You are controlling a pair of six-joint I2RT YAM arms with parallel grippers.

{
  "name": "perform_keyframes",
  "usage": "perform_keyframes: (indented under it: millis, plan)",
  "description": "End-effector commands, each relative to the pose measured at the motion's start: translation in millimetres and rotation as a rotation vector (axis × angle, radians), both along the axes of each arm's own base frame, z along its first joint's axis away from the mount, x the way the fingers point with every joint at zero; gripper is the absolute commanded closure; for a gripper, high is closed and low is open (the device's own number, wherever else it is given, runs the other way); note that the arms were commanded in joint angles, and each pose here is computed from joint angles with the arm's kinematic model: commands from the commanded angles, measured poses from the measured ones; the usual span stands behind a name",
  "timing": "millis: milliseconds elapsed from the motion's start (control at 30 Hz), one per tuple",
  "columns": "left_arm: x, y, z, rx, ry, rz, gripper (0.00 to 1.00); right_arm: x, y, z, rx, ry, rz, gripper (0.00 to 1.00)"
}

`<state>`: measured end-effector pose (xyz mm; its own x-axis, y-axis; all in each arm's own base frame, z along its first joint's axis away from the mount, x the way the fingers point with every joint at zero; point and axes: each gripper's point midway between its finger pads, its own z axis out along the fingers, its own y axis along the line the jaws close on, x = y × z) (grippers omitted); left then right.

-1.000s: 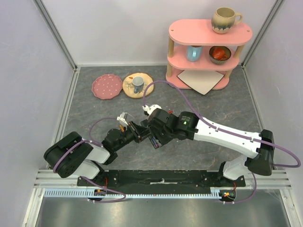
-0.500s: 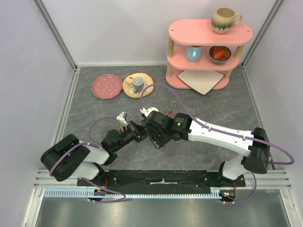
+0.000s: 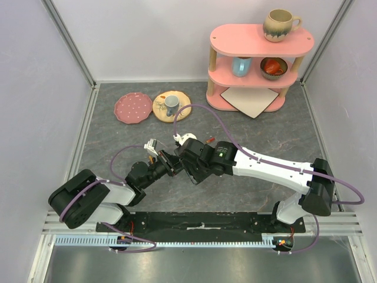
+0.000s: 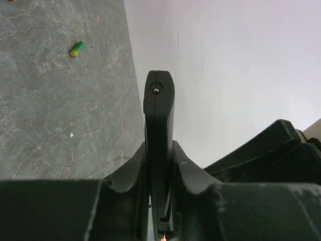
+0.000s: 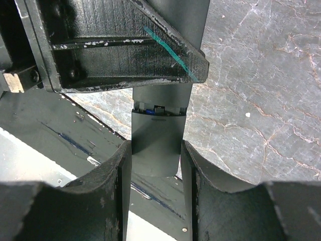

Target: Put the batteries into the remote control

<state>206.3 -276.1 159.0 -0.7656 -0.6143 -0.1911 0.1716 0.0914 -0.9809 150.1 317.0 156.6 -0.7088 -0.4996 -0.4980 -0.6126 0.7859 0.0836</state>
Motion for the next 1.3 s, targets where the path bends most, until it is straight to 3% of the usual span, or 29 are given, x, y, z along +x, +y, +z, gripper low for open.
perform_keyframes:
  millis: [0,1267]
  plan:
    - [-1.8,1.7,52.9,-0.119,-0.174,0.012,0.98,1.6,6.8,0.2,0.019,-0.005,-0.008,0.76]
    - [-10.4,-11.2,67.7,-0.12,-0.181,-0.061,0.98,-0.8,0.2,-23.9,-0.054,0.015,0.009,0.77]
